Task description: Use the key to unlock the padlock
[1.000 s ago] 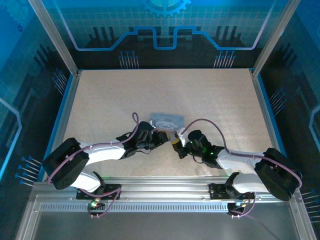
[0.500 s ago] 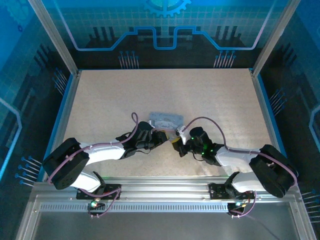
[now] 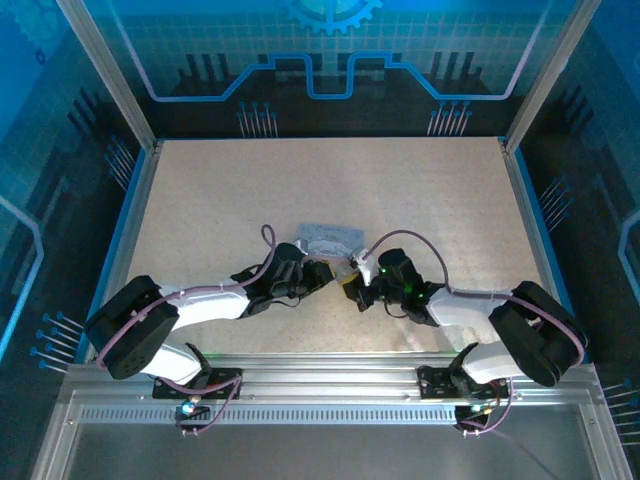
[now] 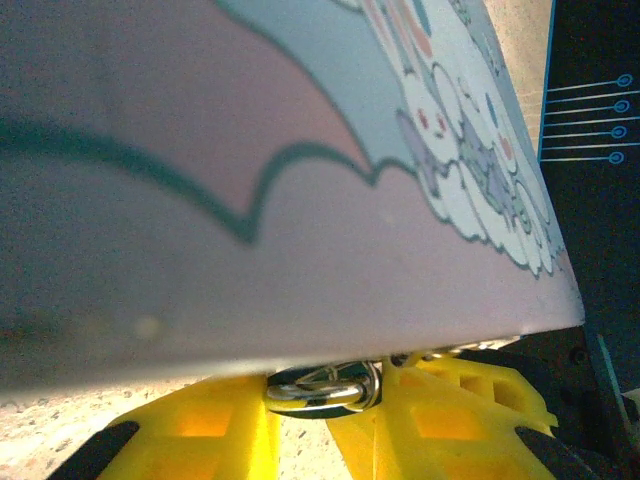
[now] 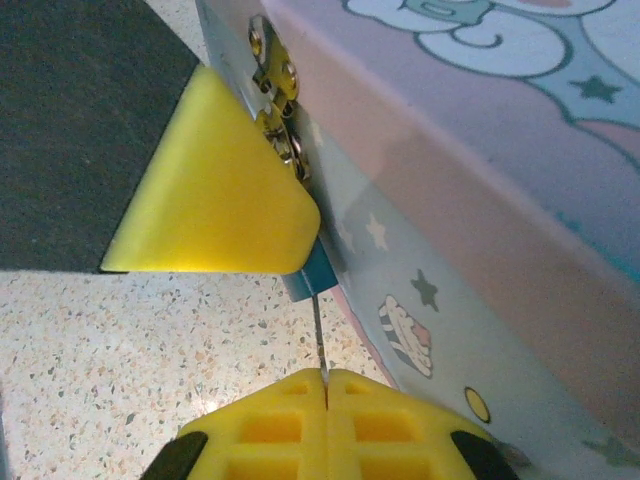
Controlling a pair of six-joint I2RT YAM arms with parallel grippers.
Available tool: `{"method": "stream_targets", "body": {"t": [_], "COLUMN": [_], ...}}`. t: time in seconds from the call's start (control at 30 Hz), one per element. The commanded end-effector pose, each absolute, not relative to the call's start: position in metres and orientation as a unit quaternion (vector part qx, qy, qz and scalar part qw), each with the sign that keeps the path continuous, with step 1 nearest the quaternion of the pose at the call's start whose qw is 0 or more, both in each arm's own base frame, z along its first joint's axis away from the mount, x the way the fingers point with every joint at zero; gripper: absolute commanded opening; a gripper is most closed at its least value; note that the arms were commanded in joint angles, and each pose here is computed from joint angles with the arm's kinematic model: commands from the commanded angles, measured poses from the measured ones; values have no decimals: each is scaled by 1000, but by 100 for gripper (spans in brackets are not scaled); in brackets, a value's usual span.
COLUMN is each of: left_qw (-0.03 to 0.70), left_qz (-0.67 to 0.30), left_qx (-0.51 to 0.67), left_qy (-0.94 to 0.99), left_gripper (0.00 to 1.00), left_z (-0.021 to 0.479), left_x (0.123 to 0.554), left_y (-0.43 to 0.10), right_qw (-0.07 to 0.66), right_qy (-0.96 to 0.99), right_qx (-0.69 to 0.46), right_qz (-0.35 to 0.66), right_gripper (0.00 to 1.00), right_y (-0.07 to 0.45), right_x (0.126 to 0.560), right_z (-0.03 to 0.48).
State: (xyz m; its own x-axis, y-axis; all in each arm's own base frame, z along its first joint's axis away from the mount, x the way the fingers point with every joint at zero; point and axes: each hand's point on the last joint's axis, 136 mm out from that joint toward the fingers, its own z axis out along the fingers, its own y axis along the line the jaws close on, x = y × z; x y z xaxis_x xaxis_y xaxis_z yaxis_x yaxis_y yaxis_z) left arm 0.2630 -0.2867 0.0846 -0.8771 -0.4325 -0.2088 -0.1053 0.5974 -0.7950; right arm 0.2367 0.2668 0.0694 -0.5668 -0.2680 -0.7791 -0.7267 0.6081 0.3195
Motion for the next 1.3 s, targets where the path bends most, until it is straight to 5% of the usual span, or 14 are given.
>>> {"method": "stream_targets", "body": {"t": [0.0,1.27], "left_qw": [185,175], "left_qz": [-459,-459], "left_qx": [-131,-128], "left_qy": [859,862], "left_gripper": [25,25], "left_z": [97,92], "left_x": [256,254], "left_y": [-301,-302], "right_qw": [412,412], "right_qy": [771,772], "right_qx": [-308,-341], "right_qz": [376,344], "right_gripper": [5,4], "right_y": [287,276], "right_x": [256,266], "right_z": [119,123]}}
